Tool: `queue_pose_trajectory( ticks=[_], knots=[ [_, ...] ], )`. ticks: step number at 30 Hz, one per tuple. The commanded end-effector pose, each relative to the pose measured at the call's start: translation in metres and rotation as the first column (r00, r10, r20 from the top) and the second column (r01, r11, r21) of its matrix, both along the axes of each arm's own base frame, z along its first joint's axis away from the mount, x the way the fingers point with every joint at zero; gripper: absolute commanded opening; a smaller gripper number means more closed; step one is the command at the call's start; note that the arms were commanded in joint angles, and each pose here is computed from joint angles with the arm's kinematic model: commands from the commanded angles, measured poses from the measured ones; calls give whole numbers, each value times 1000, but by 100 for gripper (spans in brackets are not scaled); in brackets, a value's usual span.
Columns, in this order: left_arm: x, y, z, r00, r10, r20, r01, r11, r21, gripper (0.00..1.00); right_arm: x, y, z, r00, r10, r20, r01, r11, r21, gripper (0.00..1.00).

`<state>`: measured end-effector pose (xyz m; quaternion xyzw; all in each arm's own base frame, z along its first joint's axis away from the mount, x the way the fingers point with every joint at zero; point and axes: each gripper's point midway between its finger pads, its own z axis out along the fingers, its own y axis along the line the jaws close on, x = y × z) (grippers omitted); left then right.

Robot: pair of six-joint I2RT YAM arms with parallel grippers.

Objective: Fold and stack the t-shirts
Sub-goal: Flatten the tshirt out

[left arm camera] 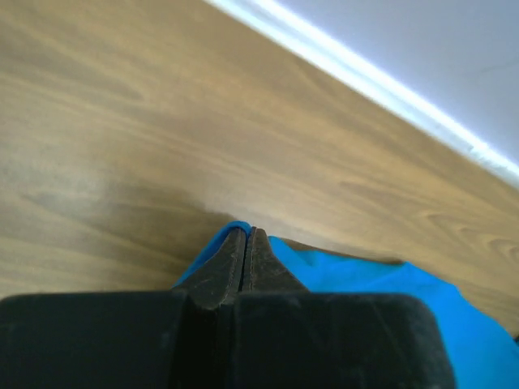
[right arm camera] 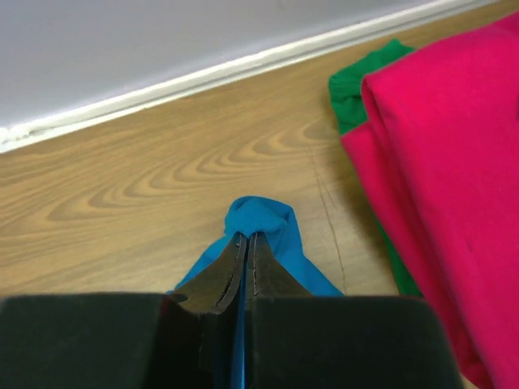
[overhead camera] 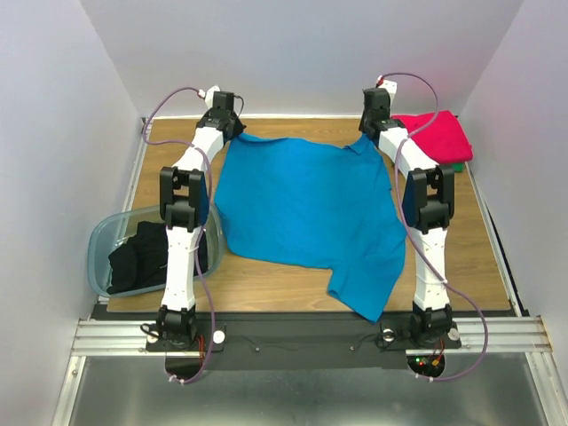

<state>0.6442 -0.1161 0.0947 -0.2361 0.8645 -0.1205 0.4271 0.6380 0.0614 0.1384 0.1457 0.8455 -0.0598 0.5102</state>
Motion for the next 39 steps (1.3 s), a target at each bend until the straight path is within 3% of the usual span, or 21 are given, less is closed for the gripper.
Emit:
queue_pose_trajectory(
  ticks=[1,2,3,4,5,6,7,8,13,14,17,19,24,28,29,34,39],
  knots=[
    [17,12,48,993,2,120,1,1000,-23,0,30,5,78,975,2,222,-9,999,31,1],
    [19,14,52,991,-4,133,7,1000,-26,0,31,4,74,976,-2,216,-4,1000,28,1],
    [19,11,54,990,-19,137,23,999,-30,4,31,2,76,975,-13,221,7,1000,28,8],
    [19,11,58,989,-27,144,31,999,-26,16,30,0,78,975,-19,222,14,1000,25,20],
    [18,7,67,986,-45,158,51,998,-33,55,28,-1,86,972,-21,232,15,1000,27,50],
    [17,7,71,985,-51,163,57,998,-32,80,25,2,89,972,-16,235,9,1000,30,67],
    [16,6,76,984,-57,169,63,998,-32,97,23,3,95,971,-1,240,-8,999,34,88],
    [12,6,90,981,-60,187,67,997,-31,99,16,2,108,968,5,251,-15,999,38,100],
    [-13,-1,138,969,-94,230,105,994,-32,99,-22,9,147,962,68,265,-87,994,63,100],
    [-23,-3,167,957,-102,270,113,993,-26,98,-32,11,150,963,81,256,-104,991,79,100],
    [-62,-21,179,955,-149,257,156,988,-7,98,-87,13,155,972,95,214,-130,979,155,100],
    [-92,-32,186,956,-151,252,151,988,18,98,-137,20,133,980,119,161,-155,960,233,100],
    [-164,-62,171,957,-198,211,201,980,7,98,-237,67,62,969,246,-4,-229,908,351,100],
    [-225,-87,159,951,-235,202,246,969,-34,98,-297,80,7,947,285,-148,-205,891,404,100],
    [-243,-98,137,951,-262,166,271,962,-36,99,-309,77,-10,941,282,-185,-188,894,407,100],
    [-283,-107,113,953,-277,125,284,958,-45,98,-326,68,-43,936,228,-268,-103,905,412,100],
    [-303,-106,79,958,-286,32,286,958,-22,98,-328,41,-80,933,76,-353,45,945,324,100]
  ],
)
